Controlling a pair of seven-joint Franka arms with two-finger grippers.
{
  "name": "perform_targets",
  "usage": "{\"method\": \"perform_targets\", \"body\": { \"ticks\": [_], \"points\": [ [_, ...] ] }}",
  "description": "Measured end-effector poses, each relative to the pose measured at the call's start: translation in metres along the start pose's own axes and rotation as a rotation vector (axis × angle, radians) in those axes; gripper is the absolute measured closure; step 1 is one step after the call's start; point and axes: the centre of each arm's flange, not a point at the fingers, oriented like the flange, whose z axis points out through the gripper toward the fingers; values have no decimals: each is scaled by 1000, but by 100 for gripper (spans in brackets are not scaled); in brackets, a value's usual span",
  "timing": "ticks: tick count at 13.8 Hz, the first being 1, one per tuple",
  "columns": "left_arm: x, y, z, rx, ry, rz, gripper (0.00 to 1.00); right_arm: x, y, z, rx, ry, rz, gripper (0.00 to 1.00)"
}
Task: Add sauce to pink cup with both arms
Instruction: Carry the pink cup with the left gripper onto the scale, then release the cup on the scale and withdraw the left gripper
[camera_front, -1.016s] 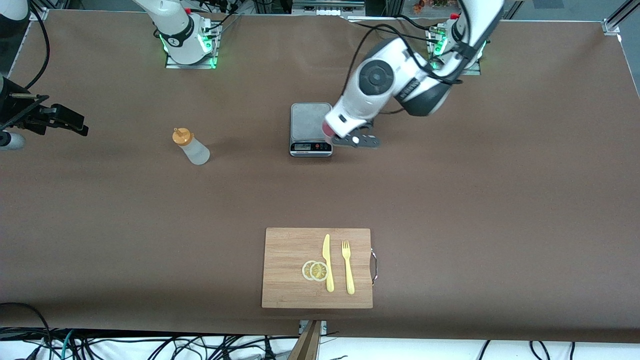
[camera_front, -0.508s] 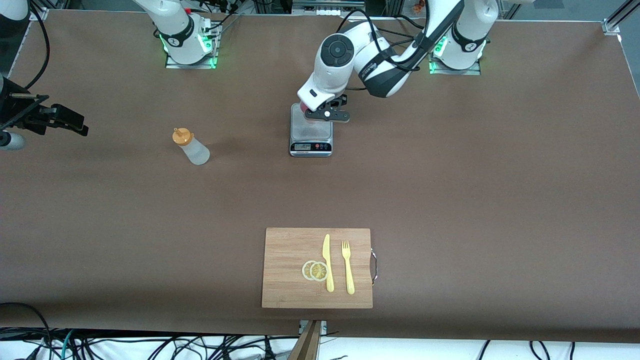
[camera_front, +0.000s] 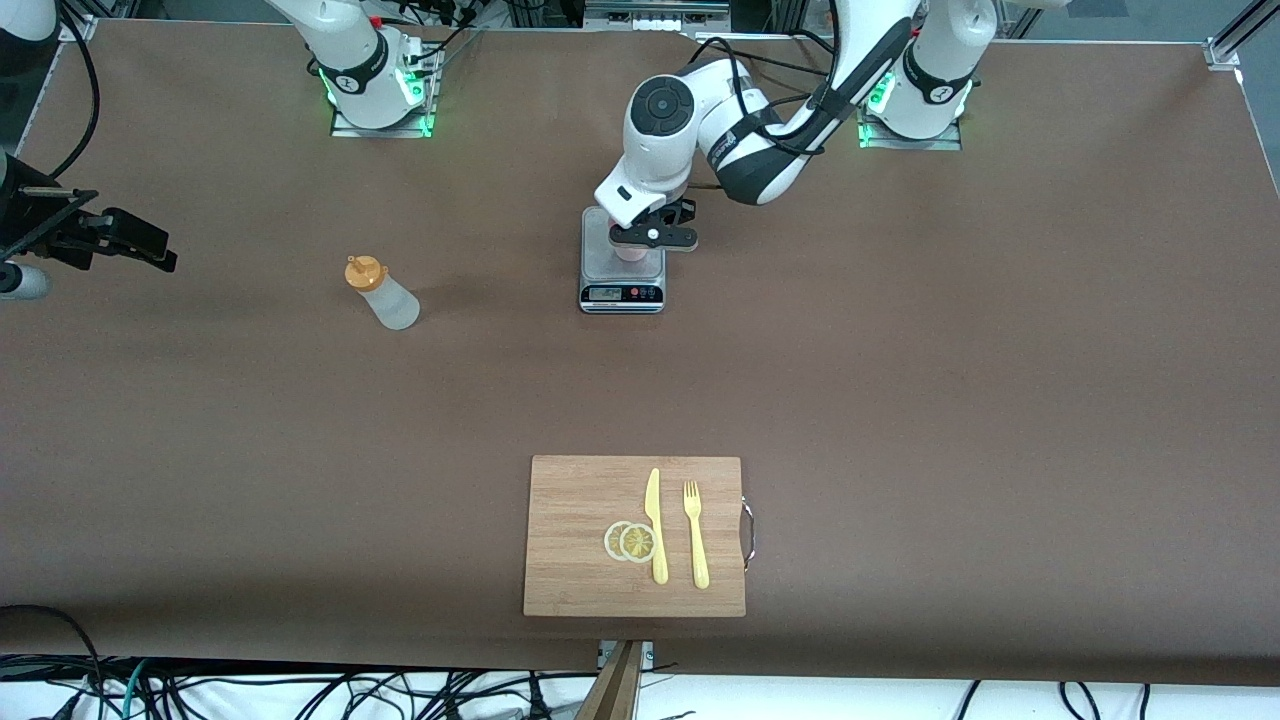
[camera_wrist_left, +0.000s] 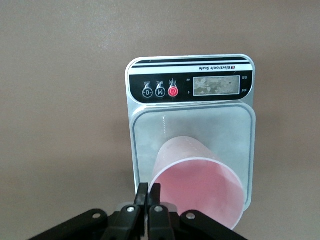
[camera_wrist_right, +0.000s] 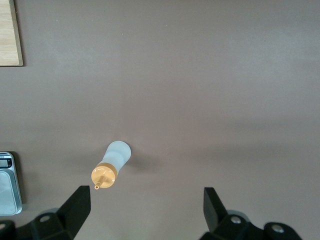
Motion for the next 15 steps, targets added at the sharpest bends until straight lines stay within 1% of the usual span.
{"method": "perform_targets", "body": {
  "ticks": [1,3,6,7,8,9,11,13,15],
  "points": [
    [0,1,0,-4,2,-2,96,0,0,0,0,0,0,0],
    [3,-1,3,-6,2,-12,83,0,0,0,0,0,0,0],
    [11,-1,-1,-20,13,-24,52,0,0,0,0,0,0,0],
    [14,1,-7,-33,16,-32,41,0,0,0,0,0,0,0],
    [17,3,-15,-51,14,-47,33,0,0,0,0,0,0,0],
    [22,4,-26,-68,1,-68,24,0,0,0,0,0,0,0],
    [38,-1,-67,-78,-25,-95,2,0,0,0,0,-1,0,0],
    [57,-12,-120,-66,-11,-112,0,0,0,0,0,-1,0,0],
    [76,-34,-180,-67,34,-151,0,0,0,0,0,-1,0,0]
  ]
}}
